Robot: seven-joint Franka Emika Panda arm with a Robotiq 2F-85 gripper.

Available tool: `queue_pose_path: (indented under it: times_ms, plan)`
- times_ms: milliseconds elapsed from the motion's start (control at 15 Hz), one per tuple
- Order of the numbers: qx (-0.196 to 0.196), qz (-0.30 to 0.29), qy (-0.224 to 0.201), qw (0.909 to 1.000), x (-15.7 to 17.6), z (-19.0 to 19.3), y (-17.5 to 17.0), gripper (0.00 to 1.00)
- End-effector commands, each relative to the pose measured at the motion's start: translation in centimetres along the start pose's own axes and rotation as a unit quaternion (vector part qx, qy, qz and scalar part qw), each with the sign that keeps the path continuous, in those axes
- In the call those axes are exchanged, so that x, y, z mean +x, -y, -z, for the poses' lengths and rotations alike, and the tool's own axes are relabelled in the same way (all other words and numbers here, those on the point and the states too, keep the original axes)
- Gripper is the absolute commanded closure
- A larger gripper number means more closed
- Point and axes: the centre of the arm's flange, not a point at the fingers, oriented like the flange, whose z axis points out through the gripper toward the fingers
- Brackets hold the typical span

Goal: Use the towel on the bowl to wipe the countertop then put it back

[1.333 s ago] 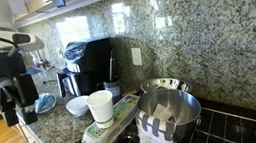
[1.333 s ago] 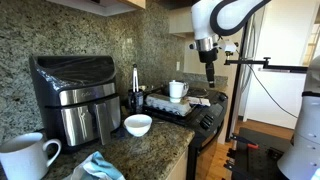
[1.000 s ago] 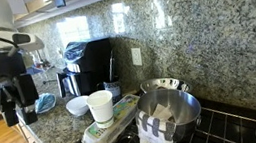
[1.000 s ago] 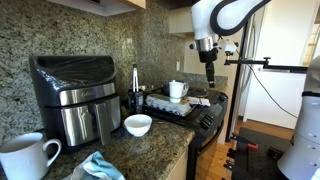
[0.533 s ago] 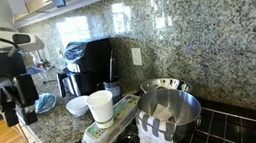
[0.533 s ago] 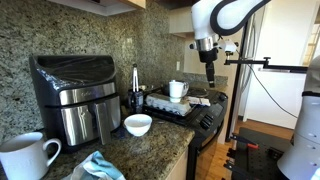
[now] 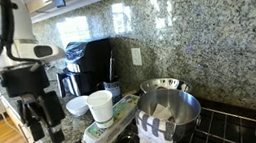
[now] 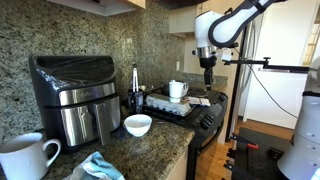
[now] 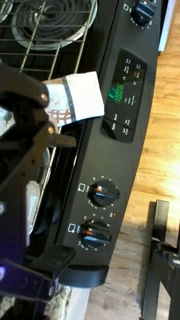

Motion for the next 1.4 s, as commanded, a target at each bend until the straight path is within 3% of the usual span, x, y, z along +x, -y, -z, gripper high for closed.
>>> queue_pose_path:
  times_ms: [0,333,667,1000,1333]
  plan:
    - [-0.008,-0.021,-0.006,0.9997,3.5,-3.5,-3.2,0.0]
    - [-0.01,-0.072,-0.016,0.9972,7.9,-6.4,-5.4,0.0]
    - [-0.021,-0.164,-0.004,0.9862,11.8,-7.8,-8.0,0.0]
    - [-0.035,-0.218,0.001,0.9753,13.3,-8.5,-10.4,0.0]
    - [-0.036,-0.226,-0.006,0.9734,13.9,-8.5,-11.5,0.0]
